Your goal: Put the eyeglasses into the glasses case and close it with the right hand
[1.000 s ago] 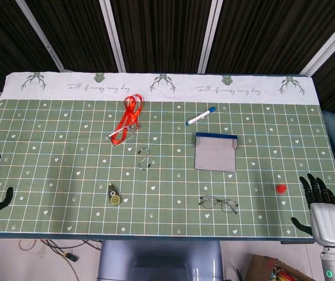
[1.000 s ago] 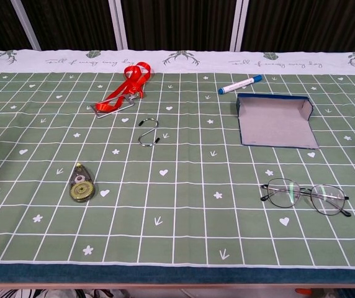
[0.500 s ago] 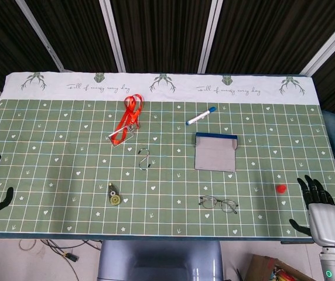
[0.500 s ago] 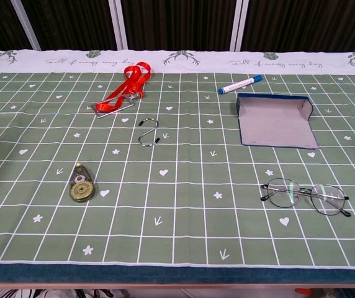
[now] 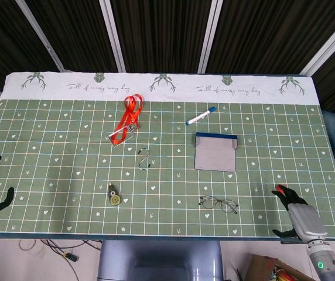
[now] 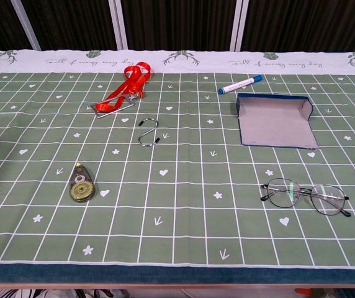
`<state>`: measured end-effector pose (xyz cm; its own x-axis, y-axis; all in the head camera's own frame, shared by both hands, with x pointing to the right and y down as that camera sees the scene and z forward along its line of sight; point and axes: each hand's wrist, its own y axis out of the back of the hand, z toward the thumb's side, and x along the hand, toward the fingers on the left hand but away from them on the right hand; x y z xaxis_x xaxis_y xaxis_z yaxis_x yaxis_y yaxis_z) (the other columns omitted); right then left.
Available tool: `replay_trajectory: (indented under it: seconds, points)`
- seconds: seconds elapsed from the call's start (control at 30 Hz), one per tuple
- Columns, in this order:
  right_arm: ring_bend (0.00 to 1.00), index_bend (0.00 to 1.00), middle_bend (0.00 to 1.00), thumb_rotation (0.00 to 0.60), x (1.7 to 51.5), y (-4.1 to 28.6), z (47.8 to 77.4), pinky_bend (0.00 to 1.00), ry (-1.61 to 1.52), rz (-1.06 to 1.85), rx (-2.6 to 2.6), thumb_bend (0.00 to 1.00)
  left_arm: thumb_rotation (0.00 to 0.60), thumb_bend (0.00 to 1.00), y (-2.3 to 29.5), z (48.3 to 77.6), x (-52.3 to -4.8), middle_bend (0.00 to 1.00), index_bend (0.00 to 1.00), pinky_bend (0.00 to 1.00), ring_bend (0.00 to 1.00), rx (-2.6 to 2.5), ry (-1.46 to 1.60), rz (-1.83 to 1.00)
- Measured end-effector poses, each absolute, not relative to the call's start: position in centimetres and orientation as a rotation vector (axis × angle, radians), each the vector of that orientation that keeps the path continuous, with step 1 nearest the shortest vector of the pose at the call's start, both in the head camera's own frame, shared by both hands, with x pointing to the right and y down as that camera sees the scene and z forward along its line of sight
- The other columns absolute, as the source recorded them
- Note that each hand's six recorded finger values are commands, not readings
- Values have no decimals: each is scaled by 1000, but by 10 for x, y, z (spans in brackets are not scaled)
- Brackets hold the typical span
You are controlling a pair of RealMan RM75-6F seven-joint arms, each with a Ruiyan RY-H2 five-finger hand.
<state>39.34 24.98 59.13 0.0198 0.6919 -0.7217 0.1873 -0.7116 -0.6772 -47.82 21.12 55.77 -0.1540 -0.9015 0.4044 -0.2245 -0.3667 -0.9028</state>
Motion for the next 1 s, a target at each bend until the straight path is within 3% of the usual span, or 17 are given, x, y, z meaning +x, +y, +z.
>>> replay_trajectory:
  seconds: [0.3,1.0]
  points:
    - [33,293,0,600,354,222,602,199,-876,1720,-1999,265,600,394,211,558,-479,0,60,0,0,-1560,1288,-1571]
    - [33,388,0,600,268,210,659,199,-877,1782,-2116,372,600,394,211,559,-479,0,74,0,0,-1575,1278,-1579]
